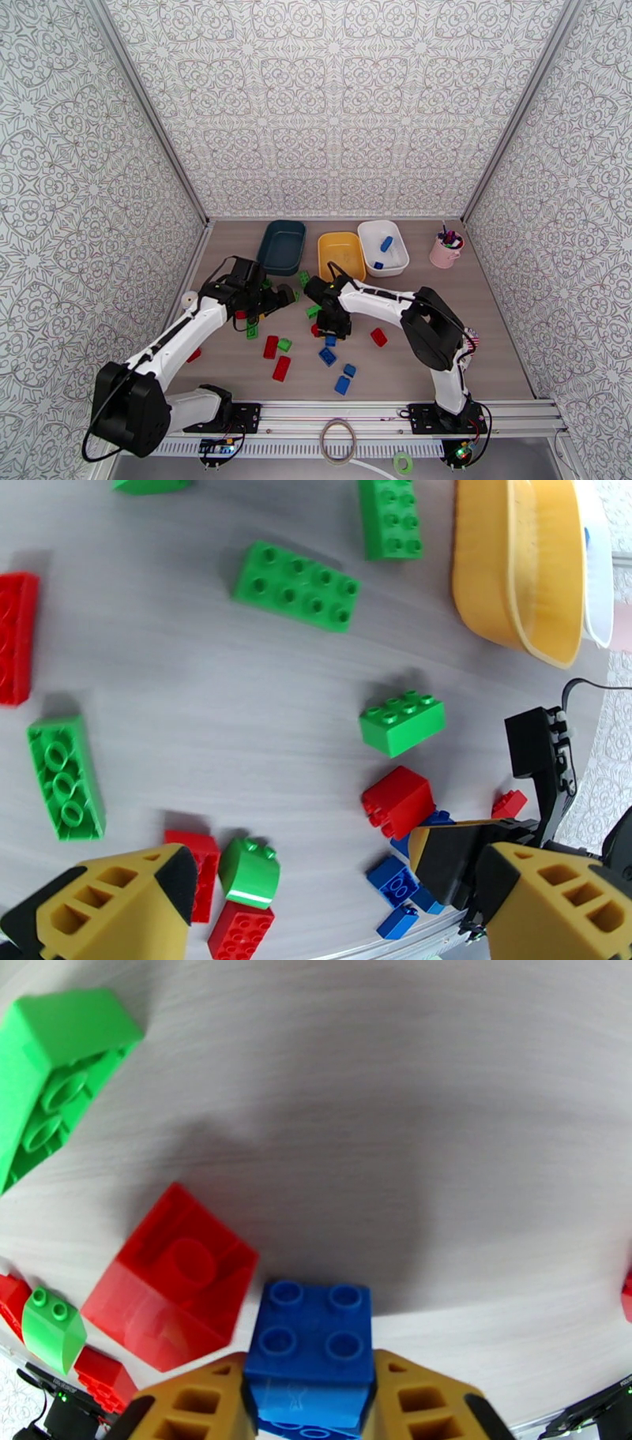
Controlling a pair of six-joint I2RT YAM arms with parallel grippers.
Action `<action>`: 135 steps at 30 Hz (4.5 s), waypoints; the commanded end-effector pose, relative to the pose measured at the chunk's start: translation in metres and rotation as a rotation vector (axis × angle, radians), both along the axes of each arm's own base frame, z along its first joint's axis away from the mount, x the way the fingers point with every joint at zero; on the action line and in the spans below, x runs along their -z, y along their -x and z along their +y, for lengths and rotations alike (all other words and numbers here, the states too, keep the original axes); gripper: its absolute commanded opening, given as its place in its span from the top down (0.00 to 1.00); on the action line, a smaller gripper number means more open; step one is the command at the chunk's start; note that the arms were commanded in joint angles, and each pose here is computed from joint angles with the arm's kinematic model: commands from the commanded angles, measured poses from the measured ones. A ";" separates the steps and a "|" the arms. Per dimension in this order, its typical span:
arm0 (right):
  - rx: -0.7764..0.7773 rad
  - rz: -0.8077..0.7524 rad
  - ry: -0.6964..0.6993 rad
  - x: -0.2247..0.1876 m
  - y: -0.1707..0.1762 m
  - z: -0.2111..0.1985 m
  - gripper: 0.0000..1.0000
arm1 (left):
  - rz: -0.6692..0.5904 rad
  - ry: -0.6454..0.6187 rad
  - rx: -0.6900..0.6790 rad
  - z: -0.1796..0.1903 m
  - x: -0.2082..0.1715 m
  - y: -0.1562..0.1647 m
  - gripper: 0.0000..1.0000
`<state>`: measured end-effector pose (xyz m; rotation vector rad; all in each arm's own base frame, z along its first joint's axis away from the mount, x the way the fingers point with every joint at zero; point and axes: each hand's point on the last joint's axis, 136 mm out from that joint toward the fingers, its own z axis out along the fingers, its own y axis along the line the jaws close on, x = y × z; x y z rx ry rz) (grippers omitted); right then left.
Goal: Sort the legos into containers by color
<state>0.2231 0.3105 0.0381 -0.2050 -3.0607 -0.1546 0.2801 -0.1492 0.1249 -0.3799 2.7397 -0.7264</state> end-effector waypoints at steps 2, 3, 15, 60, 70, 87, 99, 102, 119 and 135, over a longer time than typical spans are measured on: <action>0.055 -0.101 -0.019 -0.046 -0.021 -0.016 0.73 | -0.085 0.067 0.106 -0.034 -0.023 -0.022 0.01; 0.071 -0.119 -0.027 -0.055 -0.026 -0.021 0.73 | -0.097 0.077 0.122 -0.042 -0.028 -0.026 0.01; 0.286 -0.305 -0.159 -0.134 -0.127 -0.112 0.74 | -0.222 0.151 0.260 -0.125 -0.077 -0.100 0.01; 0.386 -0.388 -0.287 -0.155 -0.266 -0.201 0.47 | -0.235 -0.093 0.242 -0.126 -0.085 -0.119 0.01; 0.112 -0.344 -0.227 -0.149 -0.163 -0.126 0.40 | -0.142 -0.083 0.056 -0.048 -0.055 -0.077 0.01; -0.421 -0.189 -0.119 -0.069 0.013 -0.006 0.35 | -0.028 -0.061 -0.142 0.039 -0.031 -0.031 0.01; -0.575 -0.089 -0.019 -0.017 0.051 0.027 0.33 | -0.009 -0.041 -0.198 0.062 -0.028 0.003 0.01; -0.562 -0.077 0.015 -0.008 0.051 0.024 0.33 | -0.003 -0.048 -0.195 0.064 -0.026 0.009 0.01; -0.514 -0.047 0.102 0.023 0.053 0.005 0.45 | 0.038 -0.033 -0.190 0.055 -0.010 0.031 0.01; -0.390 -0.054 0.052 0.022 0.043 -0.011 0.66 | 0.062 -0.020 -0.111 0.019 0.004 0.028 0.01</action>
